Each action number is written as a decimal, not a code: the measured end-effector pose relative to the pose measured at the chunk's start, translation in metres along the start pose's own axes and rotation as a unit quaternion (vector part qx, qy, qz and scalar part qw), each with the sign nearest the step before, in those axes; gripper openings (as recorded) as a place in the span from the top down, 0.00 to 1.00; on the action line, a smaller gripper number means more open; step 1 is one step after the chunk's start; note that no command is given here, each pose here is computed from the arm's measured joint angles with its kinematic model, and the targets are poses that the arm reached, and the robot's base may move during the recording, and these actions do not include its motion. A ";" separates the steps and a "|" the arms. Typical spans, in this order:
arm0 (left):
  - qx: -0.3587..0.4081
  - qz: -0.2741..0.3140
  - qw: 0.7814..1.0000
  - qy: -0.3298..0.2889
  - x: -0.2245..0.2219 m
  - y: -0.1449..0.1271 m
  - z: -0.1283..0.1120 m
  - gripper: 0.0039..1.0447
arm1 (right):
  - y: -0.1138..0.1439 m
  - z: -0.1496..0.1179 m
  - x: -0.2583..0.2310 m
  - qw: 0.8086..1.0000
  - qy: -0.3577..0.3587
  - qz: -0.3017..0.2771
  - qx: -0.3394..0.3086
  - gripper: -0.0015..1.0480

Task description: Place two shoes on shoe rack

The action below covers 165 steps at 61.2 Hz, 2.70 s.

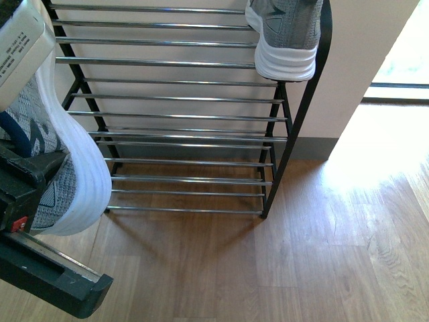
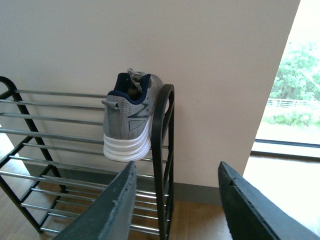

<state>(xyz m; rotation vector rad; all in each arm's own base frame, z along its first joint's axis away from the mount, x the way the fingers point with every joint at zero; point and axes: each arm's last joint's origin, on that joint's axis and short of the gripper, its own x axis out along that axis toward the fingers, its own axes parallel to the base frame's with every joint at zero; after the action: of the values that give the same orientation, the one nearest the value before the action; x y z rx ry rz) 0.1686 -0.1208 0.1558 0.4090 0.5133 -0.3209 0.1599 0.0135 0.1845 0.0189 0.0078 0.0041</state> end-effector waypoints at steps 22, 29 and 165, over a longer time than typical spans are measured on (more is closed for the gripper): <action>0.000 0.000 1.000 0.000 0.000 0.000 0.000 0.99 | -0.013 -0.010 -0.022 1.000 0.001 -0.001 -0.007 0.99; 0.000 0.001 1.000 0.000 0.000 0.000 0.000 0.99 | -0.013 -0.015 -0.026 1.000 -0.008 -0.001 -0.007 0.99; -0.077 0.046 0.993 -0.070 0.003 0.018 0.021 0.99 | -0.013 -0.015 -0.063 1.000 -0.012 -0.002 -0.008 0.09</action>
<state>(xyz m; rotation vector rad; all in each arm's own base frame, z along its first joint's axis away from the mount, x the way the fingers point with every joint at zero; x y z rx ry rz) 0.1866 -0.1156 0.1765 0.2573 0.3769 -0.2172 0.0968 0.0001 0.1700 0.0029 -0.0170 0.0000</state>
